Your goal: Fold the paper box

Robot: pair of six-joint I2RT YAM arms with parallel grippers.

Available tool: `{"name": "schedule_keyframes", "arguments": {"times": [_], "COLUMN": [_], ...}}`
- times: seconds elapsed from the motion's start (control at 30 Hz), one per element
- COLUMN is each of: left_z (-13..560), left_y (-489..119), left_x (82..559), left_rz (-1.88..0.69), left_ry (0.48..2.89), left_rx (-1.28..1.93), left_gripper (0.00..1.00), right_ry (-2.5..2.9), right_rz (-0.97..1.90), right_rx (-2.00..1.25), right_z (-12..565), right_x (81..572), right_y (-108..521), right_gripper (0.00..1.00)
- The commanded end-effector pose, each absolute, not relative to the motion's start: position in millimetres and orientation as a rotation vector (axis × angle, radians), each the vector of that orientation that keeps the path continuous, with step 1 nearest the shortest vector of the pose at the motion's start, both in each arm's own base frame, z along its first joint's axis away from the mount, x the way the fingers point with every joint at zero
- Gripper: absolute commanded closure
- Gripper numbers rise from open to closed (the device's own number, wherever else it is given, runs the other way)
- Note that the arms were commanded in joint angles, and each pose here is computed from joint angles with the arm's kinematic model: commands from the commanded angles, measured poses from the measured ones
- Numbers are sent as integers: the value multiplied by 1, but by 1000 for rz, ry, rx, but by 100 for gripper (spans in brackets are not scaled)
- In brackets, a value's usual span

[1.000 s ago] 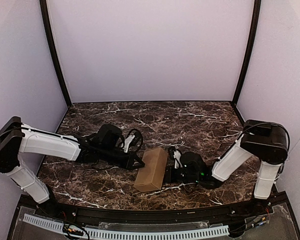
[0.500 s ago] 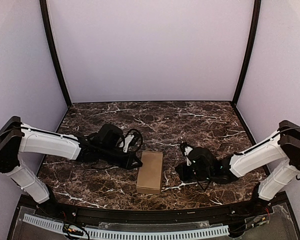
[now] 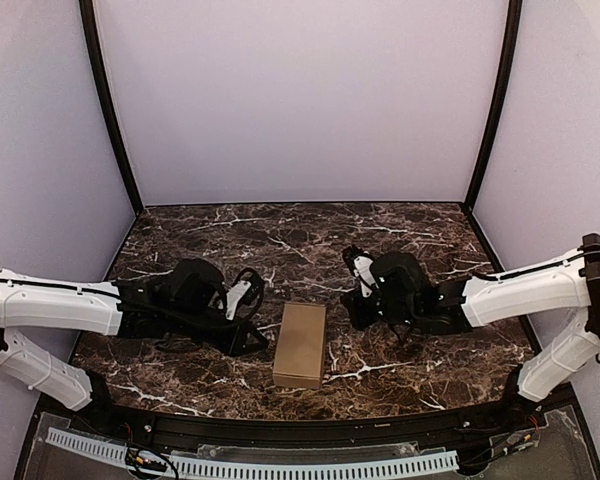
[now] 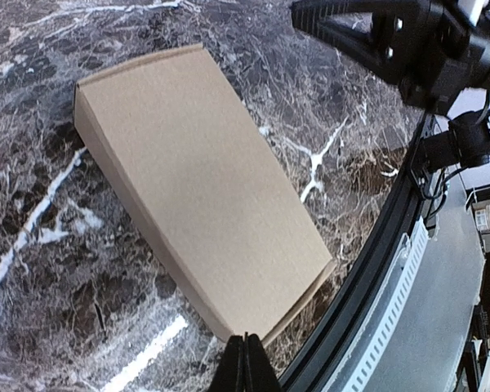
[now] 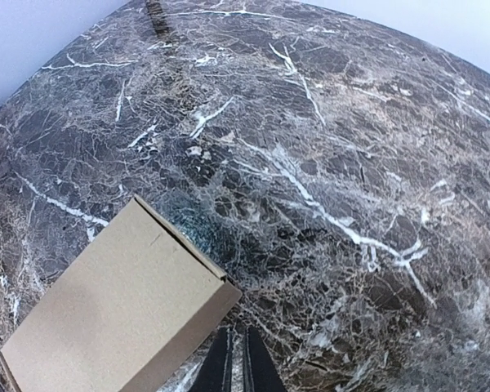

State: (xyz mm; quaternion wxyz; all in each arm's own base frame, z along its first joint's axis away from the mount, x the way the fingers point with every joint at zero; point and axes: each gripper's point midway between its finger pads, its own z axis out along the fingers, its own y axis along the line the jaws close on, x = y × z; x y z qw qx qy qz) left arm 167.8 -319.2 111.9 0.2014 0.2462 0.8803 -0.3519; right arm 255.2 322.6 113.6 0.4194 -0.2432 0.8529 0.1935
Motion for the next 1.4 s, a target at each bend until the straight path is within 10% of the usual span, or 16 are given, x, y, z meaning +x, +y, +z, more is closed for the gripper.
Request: {"name": "schedule_keyframes", "arguments": {"times": [0.0, 0.13, 0.73, 1.37], "left_z": [97, 94, 53, 54], "left_y": [-295, -282, -293, -332], "left_x": [159, 172, 224, 255], "left_rz": [-888, -773, -668, -696], "left_ry": [2518, 2504, 2566, 2554], "left_rx": [632, 580, 492, 568], "left_gripper": [98, 83, 46, 43], "right_ry": [2116, 2128, 2431, 2421], "right_rz": [471, 483, 571, 601], "right_rx": [-706, -670, -511, -505], "right_z": [124, 129, 44, 41], "right_x": [264, 271, 241, 261], "right_y": [334, 336, 320, 350], "right_gripper": [89, 66, 38, 19]}}
